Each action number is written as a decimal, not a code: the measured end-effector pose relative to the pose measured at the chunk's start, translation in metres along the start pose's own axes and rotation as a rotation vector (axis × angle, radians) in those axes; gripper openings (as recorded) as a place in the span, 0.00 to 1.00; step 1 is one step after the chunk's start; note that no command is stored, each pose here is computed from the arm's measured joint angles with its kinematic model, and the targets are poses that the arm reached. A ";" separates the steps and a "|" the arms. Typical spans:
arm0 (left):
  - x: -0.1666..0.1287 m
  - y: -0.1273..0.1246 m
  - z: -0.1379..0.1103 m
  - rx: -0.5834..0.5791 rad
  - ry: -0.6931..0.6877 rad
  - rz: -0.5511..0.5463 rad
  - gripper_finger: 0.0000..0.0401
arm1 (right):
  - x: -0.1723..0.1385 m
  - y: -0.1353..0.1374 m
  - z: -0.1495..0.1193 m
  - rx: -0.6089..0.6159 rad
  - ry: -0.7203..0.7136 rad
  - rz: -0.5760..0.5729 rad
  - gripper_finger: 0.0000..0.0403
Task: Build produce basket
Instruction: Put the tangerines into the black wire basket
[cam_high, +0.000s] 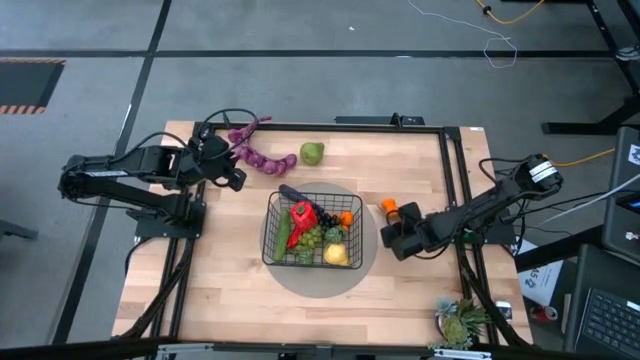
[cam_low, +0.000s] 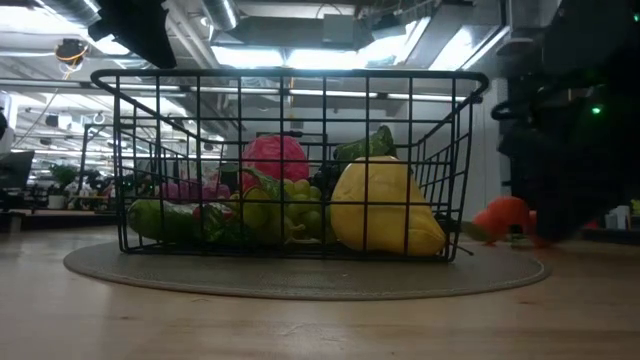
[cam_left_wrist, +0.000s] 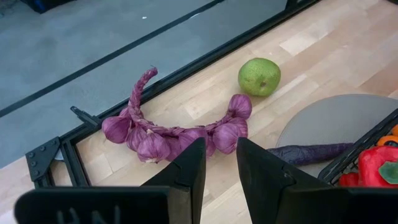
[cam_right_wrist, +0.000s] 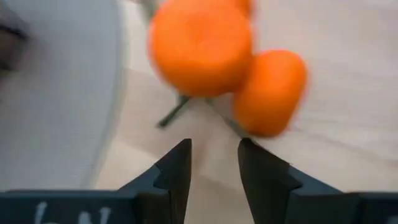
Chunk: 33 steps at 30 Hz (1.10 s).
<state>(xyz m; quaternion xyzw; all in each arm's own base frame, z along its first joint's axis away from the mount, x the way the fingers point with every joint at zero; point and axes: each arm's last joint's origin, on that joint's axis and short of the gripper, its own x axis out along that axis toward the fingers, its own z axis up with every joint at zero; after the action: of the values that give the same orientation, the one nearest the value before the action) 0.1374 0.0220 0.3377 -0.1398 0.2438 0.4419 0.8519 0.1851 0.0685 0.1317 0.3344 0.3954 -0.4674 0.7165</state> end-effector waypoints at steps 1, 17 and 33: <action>0.000 0.000 0.000 0.000 0.000 0.000 0.21 | -0.001 -0.002 0.001 -0.014 -0.003 -0.027 0.32; 0.000 0.000 0.000 -0.001 0.000 0.000 0.21 | -0.023 0.006 0.014 -0.036 0.171 -0.159 0.31; 0.000 0.000 0.000 0.003 0.001 0.001 0.21 | -0.030 0.028 0.016 -0.084 0.171 0.012 0.31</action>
<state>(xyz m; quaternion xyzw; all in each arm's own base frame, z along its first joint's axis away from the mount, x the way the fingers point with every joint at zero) 0.1374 0.0220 0.3375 -0.1387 0.2450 0.4419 0.8518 0.2073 0.0763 0.1687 0.3452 0.4724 -0.4160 0.6962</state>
